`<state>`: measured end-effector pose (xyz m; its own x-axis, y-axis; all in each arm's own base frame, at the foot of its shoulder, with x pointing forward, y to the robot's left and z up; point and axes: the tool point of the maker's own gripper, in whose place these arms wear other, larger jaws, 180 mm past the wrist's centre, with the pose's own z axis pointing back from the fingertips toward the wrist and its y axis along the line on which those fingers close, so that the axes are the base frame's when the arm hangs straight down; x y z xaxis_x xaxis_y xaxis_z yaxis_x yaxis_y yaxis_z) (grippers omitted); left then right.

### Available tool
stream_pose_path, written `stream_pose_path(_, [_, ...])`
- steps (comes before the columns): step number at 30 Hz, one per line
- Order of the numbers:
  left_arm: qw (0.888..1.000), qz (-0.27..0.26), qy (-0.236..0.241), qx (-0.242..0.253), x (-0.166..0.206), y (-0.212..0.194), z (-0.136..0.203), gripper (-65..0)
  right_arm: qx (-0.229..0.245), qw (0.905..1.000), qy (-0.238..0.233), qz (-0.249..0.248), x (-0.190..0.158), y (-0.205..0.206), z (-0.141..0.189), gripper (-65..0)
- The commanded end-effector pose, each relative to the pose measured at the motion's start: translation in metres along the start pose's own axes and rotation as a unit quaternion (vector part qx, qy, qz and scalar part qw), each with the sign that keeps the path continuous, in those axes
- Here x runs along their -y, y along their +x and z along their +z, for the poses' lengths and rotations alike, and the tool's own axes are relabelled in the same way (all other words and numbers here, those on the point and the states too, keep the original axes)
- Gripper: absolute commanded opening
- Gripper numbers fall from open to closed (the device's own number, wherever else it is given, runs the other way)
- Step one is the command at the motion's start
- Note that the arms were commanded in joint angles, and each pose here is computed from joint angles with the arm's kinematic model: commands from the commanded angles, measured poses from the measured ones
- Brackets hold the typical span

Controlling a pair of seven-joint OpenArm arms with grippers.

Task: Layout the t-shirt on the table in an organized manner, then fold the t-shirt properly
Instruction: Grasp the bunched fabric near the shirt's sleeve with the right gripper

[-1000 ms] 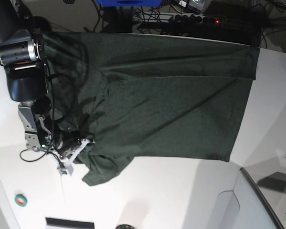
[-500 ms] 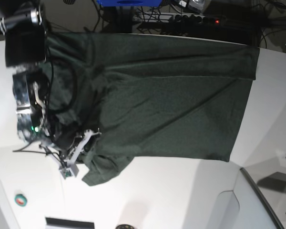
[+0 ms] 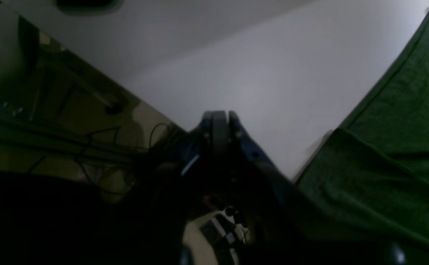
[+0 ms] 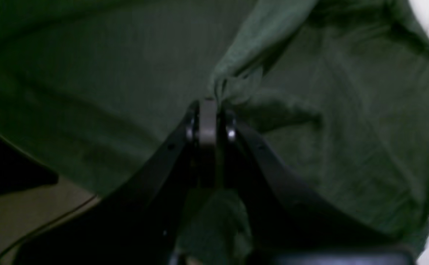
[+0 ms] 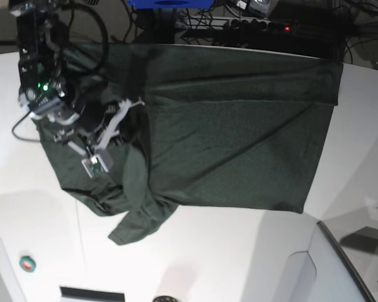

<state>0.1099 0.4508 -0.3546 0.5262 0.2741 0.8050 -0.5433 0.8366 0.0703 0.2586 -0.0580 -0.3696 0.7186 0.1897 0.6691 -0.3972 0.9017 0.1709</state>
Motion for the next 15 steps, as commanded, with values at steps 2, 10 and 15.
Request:
stream_pose_path(2, [1.000,-0.017,-0.014,0.022,0.007,0.017,-0.002,-65.0,0.012,0.9999,0.009,0.002,-0.006,0.001,0.004,-64.7])
stream_pose_path(10, [0.999,-0.021,-0.032,0.015,0.022,0.013,-0.007,-65.0,-0.050,0.9977,0.045,0.005,-0.025,-0.055,0.006,-63.9])
stream_pose_path(15, [0.999,-0.021,-0.033,0.016,0.022,0.014,-0.008,-65.0,-0.079,0.9956,0.049,-0.009,-0.028,-0.074,0.002,-45.9])
